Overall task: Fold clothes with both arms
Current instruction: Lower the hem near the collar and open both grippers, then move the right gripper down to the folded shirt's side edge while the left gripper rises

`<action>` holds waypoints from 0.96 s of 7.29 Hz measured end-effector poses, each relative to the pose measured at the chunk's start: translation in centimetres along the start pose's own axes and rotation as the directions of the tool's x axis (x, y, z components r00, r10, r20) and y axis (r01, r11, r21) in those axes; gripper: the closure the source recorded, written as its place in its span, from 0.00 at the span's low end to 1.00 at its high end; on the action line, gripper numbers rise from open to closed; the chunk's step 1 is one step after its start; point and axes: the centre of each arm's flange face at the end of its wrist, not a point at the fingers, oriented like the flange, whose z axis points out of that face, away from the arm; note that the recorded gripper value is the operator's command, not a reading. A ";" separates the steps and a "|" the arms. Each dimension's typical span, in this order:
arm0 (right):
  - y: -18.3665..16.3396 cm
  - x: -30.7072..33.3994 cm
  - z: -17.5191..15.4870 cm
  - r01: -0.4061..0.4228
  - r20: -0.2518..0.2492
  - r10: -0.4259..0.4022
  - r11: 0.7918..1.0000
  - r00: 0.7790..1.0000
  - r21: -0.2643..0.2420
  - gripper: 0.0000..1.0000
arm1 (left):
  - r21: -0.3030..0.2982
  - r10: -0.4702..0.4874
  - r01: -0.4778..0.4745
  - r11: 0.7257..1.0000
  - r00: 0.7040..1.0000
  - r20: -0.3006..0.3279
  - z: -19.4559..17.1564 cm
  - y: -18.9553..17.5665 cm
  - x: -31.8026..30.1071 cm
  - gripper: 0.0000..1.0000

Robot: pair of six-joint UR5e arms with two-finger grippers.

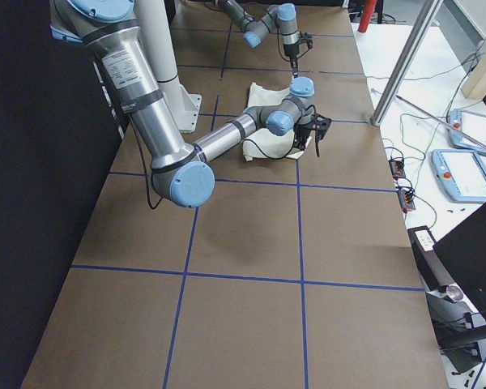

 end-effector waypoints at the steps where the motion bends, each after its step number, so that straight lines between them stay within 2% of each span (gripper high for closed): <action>1: 0.3 -0.4 0.0 0.004 0.003 -0.004 1.000 1.000 -0.003 1.00 | 0.003 -0.002 0.002 1.000 1.000 -0.011 -0.3 -0.1 0.8 1.00; 2: 0.7 -0.7 0.1 0.011 0.005 -0.011 1.000 1.000 -0.007 1.00 | 0.003 -0.011 0.011 1.000 1.000 -0.021 -0.5 -0.1 1.6 1.00; 3: 1.0 -0.7 0.3 0.018 0.005 -0.018 1.000 1.000 -0.011 0.84 | 0.001 -0.022 0.022 1.000 0.999 -0.026 -0.6 0.0 2.0 0.94; 4: 1.3 -0.8 0.4 0.026 0.005 -0.026 1.000 1.000 -0.015 0.23 | -0.001 -0.027 0.027 1.000 0.999 -0.028 -0.6 0.2 2.3 0.25; 5: 1.5 -0.8 0.6 0.031 0.004 -0.031 0.999 1.000 -0.017 0.00 | -0.002 -0.029 0.029 1.000 0.999 -0.029 -0.6 0.3 2.3 0.00; 7: 1.8 -0.3 0.9 0.049 0.024 -0.049 0.999 0.999 -0.017 0.00 | -0.002 -0.025 0.025 1.000 0.999 -0.031 -0.6 0.3 2.5 0.00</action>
